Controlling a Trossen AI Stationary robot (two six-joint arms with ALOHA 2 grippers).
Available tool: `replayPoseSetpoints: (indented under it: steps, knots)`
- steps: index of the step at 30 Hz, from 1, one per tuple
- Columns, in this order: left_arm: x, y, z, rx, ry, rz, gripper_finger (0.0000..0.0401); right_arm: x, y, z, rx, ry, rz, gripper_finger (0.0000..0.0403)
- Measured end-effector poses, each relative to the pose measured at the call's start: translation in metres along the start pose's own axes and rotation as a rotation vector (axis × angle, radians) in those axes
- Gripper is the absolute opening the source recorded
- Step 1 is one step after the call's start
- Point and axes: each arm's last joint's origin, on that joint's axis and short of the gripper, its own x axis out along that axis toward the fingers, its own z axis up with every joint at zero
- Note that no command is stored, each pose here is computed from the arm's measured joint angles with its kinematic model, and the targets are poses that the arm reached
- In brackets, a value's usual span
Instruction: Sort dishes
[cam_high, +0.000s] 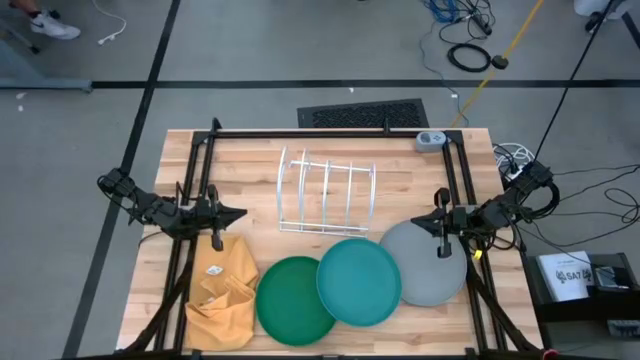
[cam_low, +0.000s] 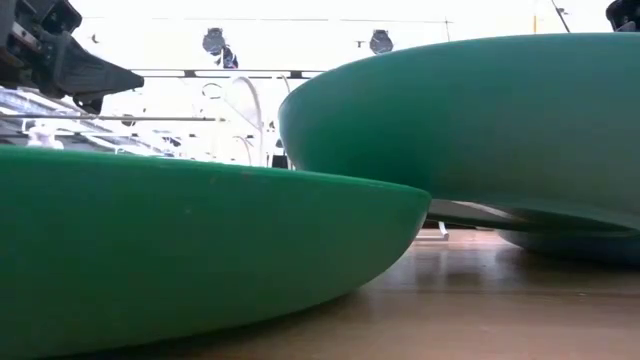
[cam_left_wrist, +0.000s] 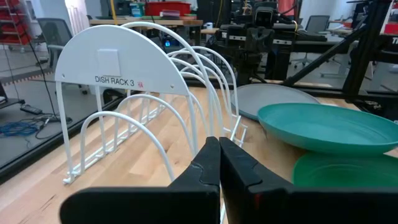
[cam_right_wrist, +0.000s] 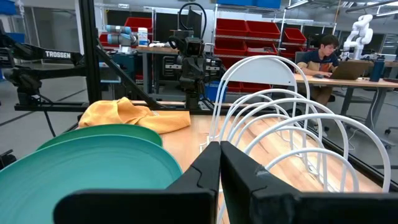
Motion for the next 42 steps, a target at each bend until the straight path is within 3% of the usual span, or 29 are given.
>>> replayPoseSetpoints:
  steps: [9,14,17,19,23,33,39,42]
  knots:
    - [0.000,0.000,0.000,0.000,0.000,0.000,0.0000,0.000,0.000,0.001,0.010,-0.007,0.000,0.0006]
    - [0.000,0.000,0.000,0.000,0.000,0.000,0.0000,0.000,0.000,0.006,0.221,-0.055,0.000,0.0006]
    - [0.000,0.000,0.000,0.000,0.000,0.000,0.0000,-0.003,-0.005,0.026,0.384,-0.230,0.005,0.0006]
    - [0.000,0.000,0.000,0.000,0.000,0.000,0.0000,-0.006,-0.008,0.039,0.428,-0.333,0.028,0.0006]
    - [0.000,0.000,0.000,0.000,0.000,0.000,0.0000,-0.012,-0.013,0.070,0.396,-0.423,0.096,0.0006]
    - [0.000,0.000,0.000,0.000,0.000,0.000,0.0000,0.006,-0.001,0.135,0.097,-0.196,0.112,0.0006]
    - [0.000,0.000,0.000,0.000,0.000,0.000,0.0000,0.020,0.010,0.160,0.083,-0.175,0.111,0.0006]
    - [0.000,0.000,0.000,0.000,0.000,0.000,0.0000,0.024,0.014,0.165,0.136,-0.185,0.137,0.0006]
